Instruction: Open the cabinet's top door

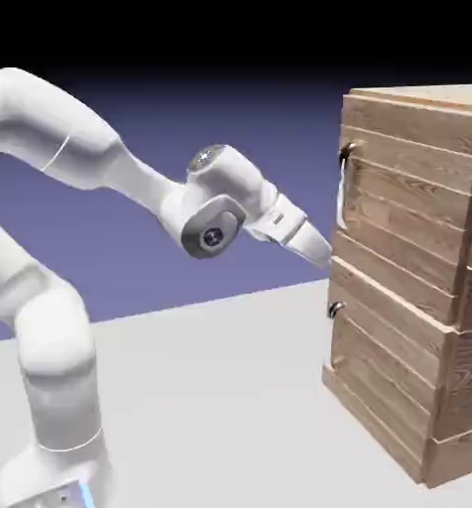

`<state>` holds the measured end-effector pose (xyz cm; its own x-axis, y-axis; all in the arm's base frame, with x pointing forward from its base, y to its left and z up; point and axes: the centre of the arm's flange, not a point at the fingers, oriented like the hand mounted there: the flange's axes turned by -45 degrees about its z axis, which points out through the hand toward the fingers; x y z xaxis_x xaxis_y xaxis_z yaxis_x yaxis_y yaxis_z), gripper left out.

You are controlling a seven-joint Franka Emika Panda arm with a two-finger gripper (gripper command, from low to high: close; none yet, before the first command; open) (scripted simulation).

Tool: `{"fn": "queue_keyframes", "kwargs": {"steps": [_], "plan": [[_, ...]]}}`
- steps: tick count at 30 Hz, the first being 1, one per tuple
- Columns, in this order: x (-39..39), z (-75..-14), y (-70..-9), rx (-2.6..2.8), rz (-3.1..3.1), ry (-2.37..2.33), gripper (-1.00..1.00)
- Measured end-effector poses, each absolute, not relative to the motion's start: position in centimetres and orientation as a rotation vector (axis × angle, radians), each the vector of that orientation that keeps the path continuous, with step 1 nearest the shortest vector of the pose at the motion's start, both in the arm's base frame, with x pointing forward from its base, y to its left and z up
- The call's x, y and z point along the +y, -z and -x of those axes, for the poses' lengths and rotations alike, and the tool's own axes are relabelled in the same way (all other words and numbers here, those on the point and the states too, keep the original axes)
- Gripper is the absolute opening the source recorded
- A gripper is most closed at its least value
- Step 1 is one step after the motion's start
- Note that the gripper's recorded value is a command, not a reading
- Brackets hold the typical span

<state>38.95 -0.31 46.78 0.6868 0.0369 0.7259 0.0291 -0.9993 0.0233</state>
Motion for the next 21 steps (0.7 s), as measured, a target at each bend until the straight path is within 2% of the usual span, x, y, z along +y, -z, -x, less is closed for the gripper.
{"fn": "queue_keyframes", "kwargs": {"steps": [21], "plan": [[-3.6, -37.4, -51.6, -0.051, -2.805, -1.502, 0.0]]}}
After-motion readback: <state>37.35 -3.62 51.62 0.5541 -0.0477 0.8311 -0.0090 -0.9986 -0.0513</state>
